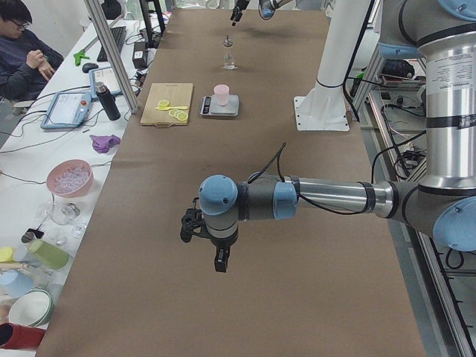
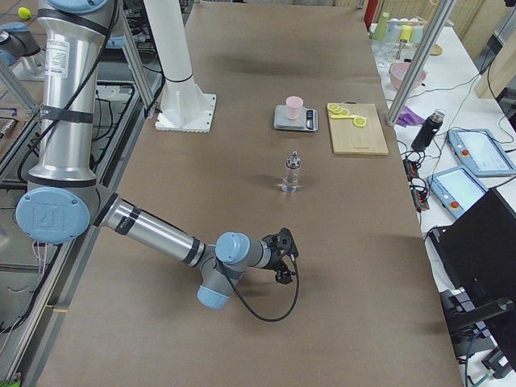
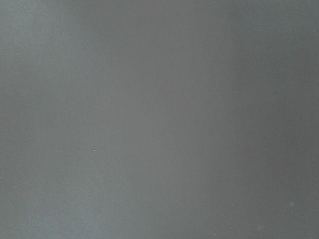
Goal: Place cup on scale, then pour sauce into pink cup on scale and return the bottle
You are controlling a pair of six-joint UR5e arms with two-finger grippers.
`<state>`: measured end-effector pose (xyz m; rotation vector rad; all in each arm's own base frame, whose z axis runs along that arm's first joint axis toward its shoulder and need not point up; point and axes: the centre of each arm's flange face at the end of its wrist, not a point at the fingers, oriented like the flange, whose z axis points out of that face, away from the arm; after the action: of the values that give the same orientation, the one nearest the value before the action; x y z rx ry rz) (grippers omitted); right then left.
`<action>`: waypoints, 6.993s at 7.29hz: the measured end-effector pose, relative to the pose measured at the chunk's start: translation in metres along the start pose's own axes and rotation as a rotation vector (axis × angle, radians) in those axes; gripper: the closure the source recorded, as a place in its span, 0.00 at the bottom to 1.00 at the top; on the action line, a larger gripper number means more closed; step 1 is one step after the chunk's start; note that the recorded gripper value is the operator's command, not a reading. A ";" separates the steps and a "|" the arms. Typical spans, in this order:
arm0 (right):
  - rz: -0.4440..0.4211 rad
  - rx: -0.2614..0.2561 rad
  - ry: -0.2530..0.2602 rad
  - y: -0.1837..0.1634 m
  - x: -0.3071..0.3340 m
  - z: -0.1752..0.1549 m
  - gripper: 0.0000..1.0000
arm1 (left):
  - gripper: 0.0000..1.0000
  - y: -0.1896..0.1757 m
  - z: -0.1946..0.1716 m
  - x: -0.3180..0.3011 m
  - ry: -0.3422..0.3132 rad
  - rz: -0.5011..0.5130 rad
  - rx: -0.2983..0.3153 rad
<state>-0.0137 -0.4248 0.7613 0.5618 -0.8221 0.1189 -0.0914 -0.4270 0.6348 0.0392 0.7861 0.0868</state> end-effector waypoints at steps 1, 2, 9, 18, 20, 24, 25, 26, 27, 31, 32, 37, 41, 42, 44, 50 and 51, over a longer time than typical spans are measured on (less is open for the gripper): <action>0.070 -0.022 0.041 -0.019 0.012 -0.005 0.00 | 0.02 0.000 0.000 0.000 0.000 0.000 -0.001; 0.122 -0.052 0.055 -0.041 0.016 -0.012 0.00 | 0.02 0.001 0.000 0.000 0.000 0.000 -0.001; 0.123 -0.462 0.162 -0.145 -0.070 -0.119 0.00 | 0.02 0.000 0.000 0.000 0.000 0.004 0.000; 0.192 -0.596 0.190 -0.089 -0.030 -0.109 0.00 | 0.02 0.000 0.001 0.000 0.000 0.003 -0.002; 0.177 -0.588 0.209 -0.088 -0.028 -0.110 0.00 | 0.02 0.000 0.001 0.000 0.000 0.006 0.000; 0.120 -0.564 0.204 -0.094 -0.042 -0.120 0.00 | 0.02 -0.001 -0.001 0.002 0.001 0.010 0.004; 0.099 -0.563 0.189 -0.095 -0.044 -0.121 0.00 | 0.02 -0.001 -0.001 0.002 0.003 0.010 0.004; 0.093 -0.564 0.170 -0.095 -0.047 -0.120 0.00 | 0.02 -0.001 -0.001 0.002 0.005 0.010 0.004; 0.093 -0.565 0.155 -0.094 -0.048 -0.120 0.00 | 0.02 -0.001 -0.001 0.002 0.005 0.010 0.004; 0.094 -0.564 0.143 -0.094 -0.050 -0.120 0.00 | 0.02 0.000 0.000 0.001 0.008 0.005 -0.001; 0.094 -0.564 0.142 -0.094 -0.050 -0.120 0.00 | 0.02 0.000 0.001 0.001 0.008 0.004 -0.002; 0.097 -0.566 0.143 -0.093 -0.049 -0.120 0.00 | 0.02 -0.004 0.000 0.001 0.007 0.002 0.002; 0.095 -0.564 0.143 -0.094 -0.049 -0.121 0.00 | 0.02 -0.005 0.006 -0.004 0.008 -0.002 -0.009; 0.095 -0.564 0.144 -0.093 -0.049 -0.121 0.00 | 0.02 -0.005 0.006 -0.004 0.009 -0.001 -0.009; 0.096 -0.565 0.143 -0.092 -0.049 -0.121 0.00 | 0.02 -0.005 0.006 -0.004 0.009 -0.001 -0.009; 0.090 -0.559 0.141 -0.092 -0.052 -0.124 0.00 | 0.02 -0.005 0.006 -0.004 0.010 -0.001 -0.011; 0.089 -0.558 0.141 -0.092 -0.053 -0.125 0.00 | 0.02 -0.005 0.006 -0.004 0.011 -0.001 -0.010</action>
<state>0.0614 -0.4322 0.6156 -0.0093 -0.7023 0.0071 -0.0896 -0.4324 0.6417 0.0285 0.7961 0.0902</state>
